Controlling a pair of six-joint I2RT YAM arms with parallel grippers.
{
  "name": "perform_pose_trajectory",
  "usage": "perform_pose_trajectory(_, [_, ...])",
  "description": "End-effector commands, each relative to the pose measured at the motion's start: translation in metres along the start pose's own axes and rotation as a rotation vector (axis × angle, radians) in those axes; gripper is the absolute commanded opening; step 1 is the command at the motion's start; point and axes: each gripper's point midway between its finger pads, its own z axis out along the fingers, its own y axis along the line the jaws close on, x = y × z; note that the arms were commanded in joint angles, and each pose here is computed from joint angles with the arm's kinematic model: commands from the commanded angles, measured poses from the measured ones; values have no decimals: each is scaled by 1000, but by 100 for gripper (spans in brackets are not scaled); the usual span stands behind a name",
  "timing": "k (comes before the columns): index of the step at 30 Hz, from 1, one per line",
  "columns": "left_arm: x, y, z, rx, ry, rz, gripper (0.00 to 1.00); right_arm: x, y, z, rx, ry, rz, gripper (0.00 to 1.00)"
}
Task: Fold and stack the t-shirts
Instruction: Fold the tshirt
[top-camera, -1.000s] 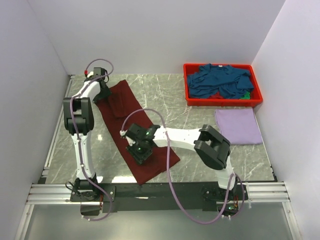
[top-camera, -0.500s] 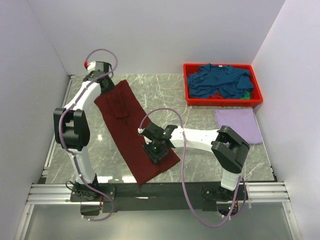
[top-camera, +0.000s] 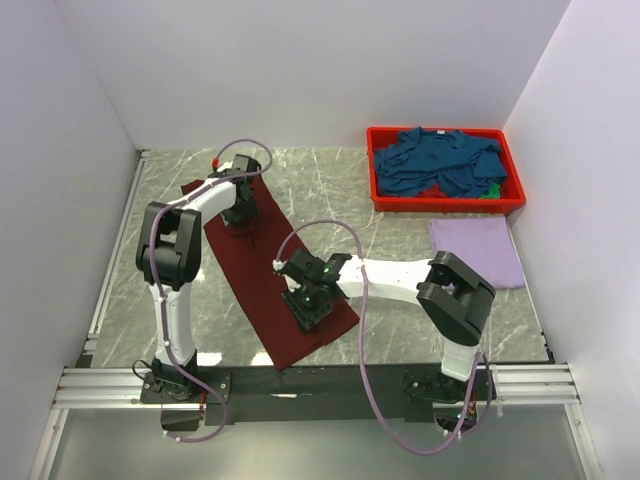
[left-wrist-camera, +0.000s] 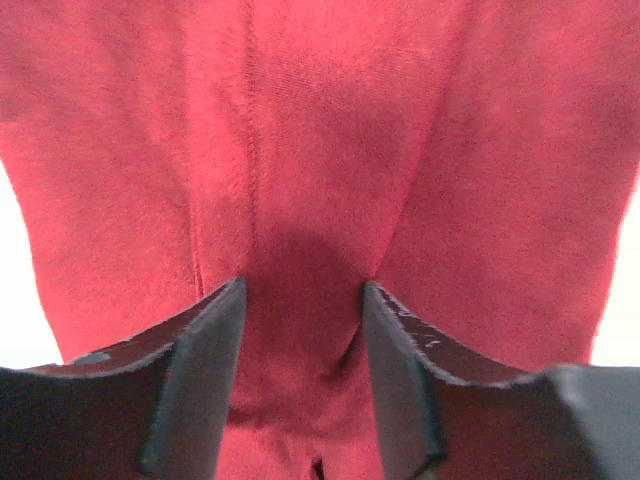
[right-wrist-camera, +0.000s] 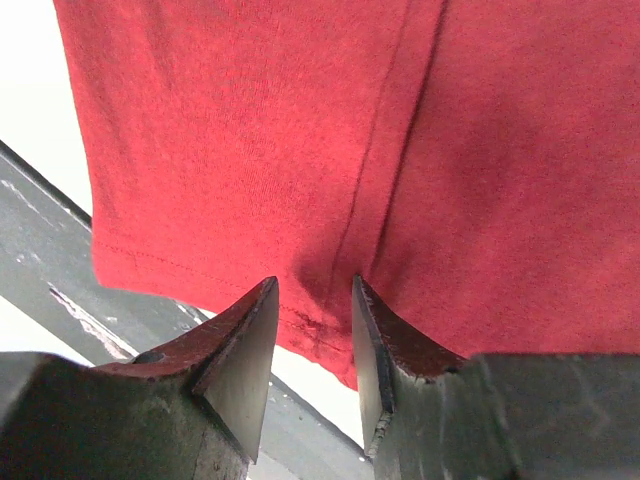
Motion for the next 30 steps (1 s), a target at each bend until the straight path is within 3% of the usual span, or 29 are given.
perform_pose_trajectory(1, [-4,-13,5,27,6,25,54,-3,12,5,-31,4,-12,43])
perform_pose_trajectory(10, [8,-47,54,71,89,150,56,-13,27,26,-53,48,-34,42])
perform_pose_trajectory(17, [-21,-80,54,152,7,207,63,-65,63,30,-119,10,-70,42])
perform_pose_trajectory(24, [-67,-66,-15,164,-130,158,75,-83,61,-25,-70,-91,-82,44])
perform_pose_trajectory(30, [-103,-41,-95,168,-233,71,93,-68,19,-83,4,-223,45,46])
